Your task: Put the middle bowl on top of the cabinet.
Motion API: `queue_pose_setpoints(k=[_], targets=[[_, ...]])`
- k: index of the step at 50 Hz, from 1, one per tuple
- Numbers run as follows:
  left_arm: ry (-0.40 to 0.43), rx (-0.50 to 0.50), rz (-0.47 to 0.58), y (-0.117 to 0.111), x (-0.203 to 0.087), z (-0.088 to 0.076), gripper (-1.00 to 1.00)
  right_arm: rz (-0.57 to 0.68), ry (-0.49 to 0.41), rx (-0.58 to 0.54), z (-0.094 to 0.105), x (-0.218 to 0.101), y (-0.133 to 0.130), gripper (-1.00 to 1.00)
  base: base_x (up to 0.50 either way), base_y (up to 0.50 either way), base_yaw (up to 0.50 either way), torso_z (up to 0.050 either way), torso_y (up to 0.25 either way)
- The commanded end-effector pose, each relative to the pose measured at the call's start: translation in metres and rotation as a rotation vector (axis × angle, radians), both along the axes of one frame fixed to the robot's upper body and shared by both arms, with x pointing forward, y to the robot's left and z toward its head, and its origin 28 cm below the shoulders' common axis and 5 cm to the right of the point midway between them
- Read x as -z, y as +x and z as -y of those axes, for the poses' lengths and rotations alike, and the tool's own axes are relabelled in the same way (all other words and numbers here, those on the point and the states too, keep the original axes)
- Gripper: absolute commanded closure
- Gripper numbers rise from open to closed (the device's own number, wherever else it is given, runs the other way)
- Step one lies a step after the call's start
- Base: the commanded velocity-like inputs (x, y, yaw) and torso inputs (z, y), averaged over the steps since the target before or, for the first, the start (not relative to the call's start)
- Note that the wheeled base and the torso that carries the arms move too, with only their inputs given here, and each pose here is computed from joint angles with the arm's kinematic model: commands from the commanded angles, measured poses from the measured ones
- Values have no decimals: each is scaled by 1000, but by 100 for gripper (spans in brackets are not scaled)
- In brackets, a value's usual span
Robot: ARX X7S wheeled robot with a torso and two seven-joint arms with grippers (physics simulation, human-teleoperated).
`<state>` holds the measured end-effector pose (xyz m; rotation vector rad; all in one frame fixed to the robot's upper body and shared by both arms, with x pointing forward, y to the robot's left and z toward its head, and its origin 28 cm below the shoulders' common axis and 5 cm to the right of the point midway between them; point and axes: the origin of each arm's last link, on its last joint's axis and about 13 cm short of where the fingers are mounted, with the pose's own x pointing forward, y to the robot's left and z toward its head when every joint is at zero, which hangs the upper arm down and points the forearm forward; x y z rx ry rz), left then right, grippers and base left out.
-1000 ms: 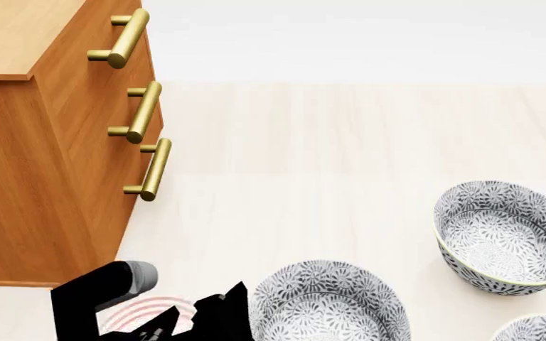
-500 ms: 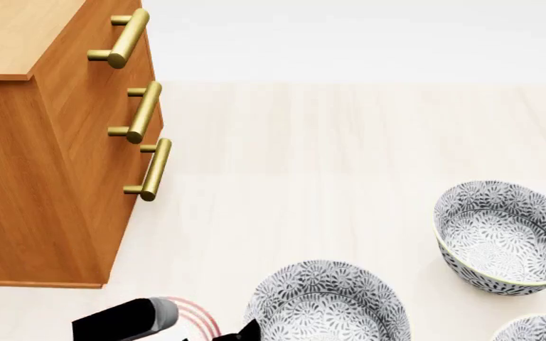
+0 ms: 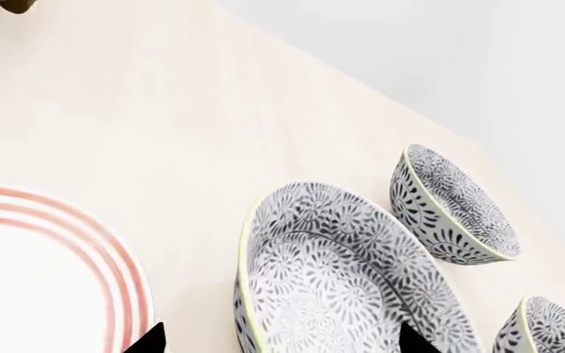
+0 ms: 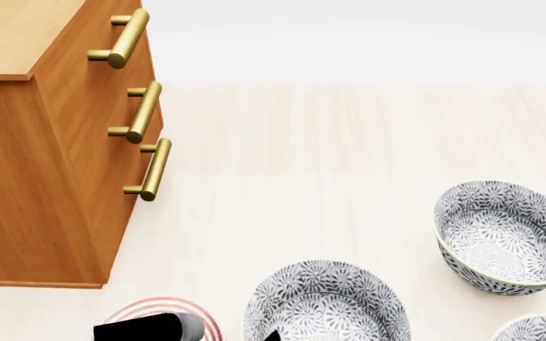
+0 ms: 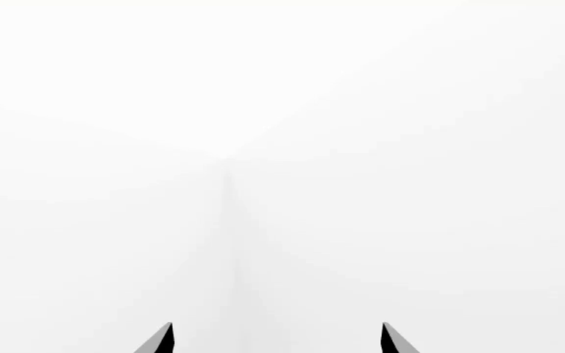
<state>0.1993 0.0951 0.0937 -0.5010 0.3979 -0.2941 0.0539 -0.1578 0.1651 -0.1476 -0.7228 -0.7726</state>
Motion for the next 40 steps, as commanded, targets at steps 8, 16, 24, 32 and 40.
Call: queue_pose_setpoints(k=[8,16,24,32,40], targets=[[8,49,3,5,9,9,-100,9,-3,1,0,-1,-2,-100,0,0,0,0,0],[25,39,-22,17,17,10,-100,12,-7,1,-1,-1,-3,-100,0,0,0,0,0],[35,24,-41,23,24,12,-100,12,-8,1,-1,-1,-4,-100,0,0,0,0,0],[39,29,-52,24,27,17,-100,12,-10,0,0,-2,-6,-100,0,0,0,0,0],[44,34,-58,24,27,22,-100,11,-12,-2,2,-1,-7,-100,0,0,0,0,0]])
